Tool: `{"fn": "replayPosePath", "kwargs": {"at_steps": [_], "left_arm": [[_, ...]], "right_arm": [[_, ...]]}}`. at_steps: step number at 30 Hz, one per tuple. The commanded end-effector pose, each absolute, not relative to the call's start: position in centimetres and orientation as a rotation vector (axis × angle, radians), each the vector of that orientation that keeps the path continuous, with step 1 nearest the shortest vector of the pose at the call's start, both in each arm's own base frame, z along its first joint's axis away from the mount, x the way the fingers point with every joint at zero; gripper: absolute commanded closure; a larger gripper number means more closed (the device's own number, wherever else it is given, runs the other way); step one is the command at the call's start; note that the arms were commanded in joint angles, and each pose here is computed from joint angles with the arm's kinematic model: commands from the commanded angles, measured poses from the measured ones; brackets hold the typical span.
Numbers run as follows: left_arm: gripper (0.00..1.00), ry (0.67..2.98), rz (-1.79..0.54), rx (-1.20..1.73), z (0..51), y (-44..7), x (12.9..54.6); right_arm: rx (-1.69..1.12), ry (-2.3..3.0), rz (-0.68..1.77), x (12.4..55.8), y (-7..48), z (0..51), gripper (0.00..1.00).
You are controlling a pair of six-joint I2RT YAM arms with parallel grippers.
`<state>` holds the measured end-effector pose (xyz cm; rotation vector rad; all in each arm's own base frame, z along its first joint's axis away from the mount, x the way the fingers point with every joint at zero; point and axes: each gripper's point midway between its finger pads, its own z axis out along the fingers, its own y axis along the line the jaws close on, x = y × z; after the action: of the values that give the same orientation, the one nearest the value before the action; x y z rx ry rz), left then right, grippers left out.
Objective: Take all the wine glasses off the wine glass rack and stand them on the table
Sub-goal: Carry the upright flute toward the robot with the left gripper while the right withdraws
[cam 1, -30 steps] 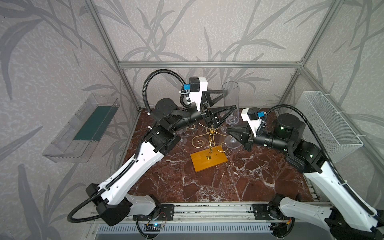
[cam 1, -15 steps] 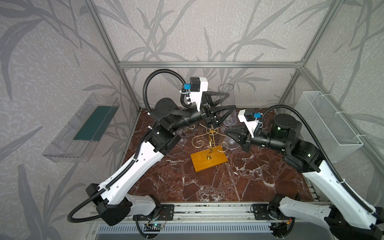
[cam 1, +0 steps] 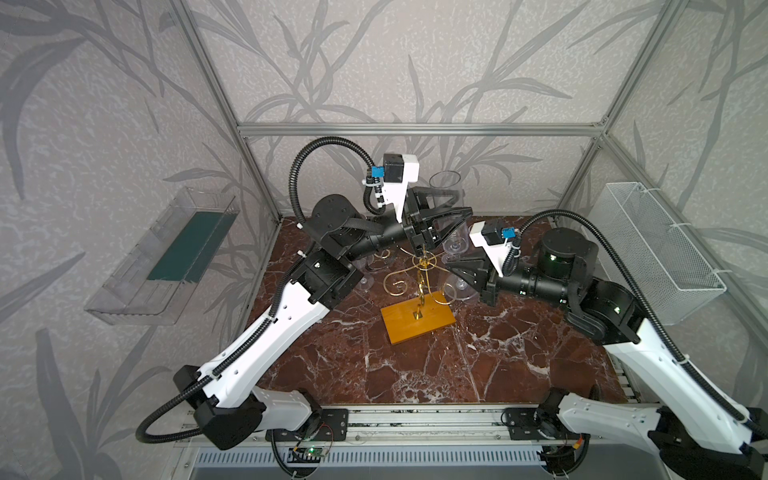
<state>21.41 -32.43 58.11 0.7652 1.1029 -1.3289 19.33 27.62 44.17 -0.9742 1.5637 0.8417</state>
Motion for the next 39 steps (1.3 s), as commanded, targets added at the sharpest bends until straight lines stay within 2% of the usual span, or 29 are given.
{"fn": "replayPosePath", "kwargs": {"at_steps": [1, 6, 7, 9, 11, 12, 14, 26, 34, 39], "left_arm": [[0.62, 1.064, -1.335, 0.770, 59.5, -32.0, 20.8], [0.65, 1.082, -1.322, 0.753, 59.5, -31.7, 20.9], [0.65, 1.082, -1.318, 0.751, 59.5, -31.6, 20.8], [0.65, 1.081, -1.303, 0.743, 59.7, -31.2, 20.7], [0.65, 1.085, -1.275, 0.733, 59.8, -30.7, 20.6], [0.65, 1.089, -1.259, 0.731, 59.7, -30.5, 20.6], [0.65, 1.096, -1.231, 0.727, 59.7, -30.1, 20.6], [0.65, 1.110, -1.047, 0.681, 60.3, -26.2, 20.0], [0.65, 1.172, -0.831, 0.622, 58.9, -22.4, 19.8], [0.65, 1.209, -0.708, 0.475, 56.8, -18.4, 19.8]], "right_arm": [[-0.985, 1.504, 0.829, 18.7, 27.6, 45.9, 1.00], [-0.985, 1.493, 0.826, 18.6, 27.6, 46.3, 1.00], [-0.983, 1.490, 0.824, 18.7, 27.6, 46.3, 0.94], [-0.974, 1.475, 0.820, 18.6, 27.4, 46.8, 0.65], [-0.967, 1.453, 0.815, 18.5, 27.2, 47.3, 0.44], [-0.961, 1.438, 0.811, 18.4, 27.0, 47.7, 0.38], [-0.942, 1.407, 0.801, 18.2, 26.6, 48.6, 0.33], [-0.775, 1.250, 0.605, 17.5, 21.2, 52.9, 0.26], [-0.689, 1.246, 0.439, 17.9, 17.8, 52.0, 0.25], [-0.643, 1.260, 0.368, 18.3, 16.3, 51.0, 0.25]]}}
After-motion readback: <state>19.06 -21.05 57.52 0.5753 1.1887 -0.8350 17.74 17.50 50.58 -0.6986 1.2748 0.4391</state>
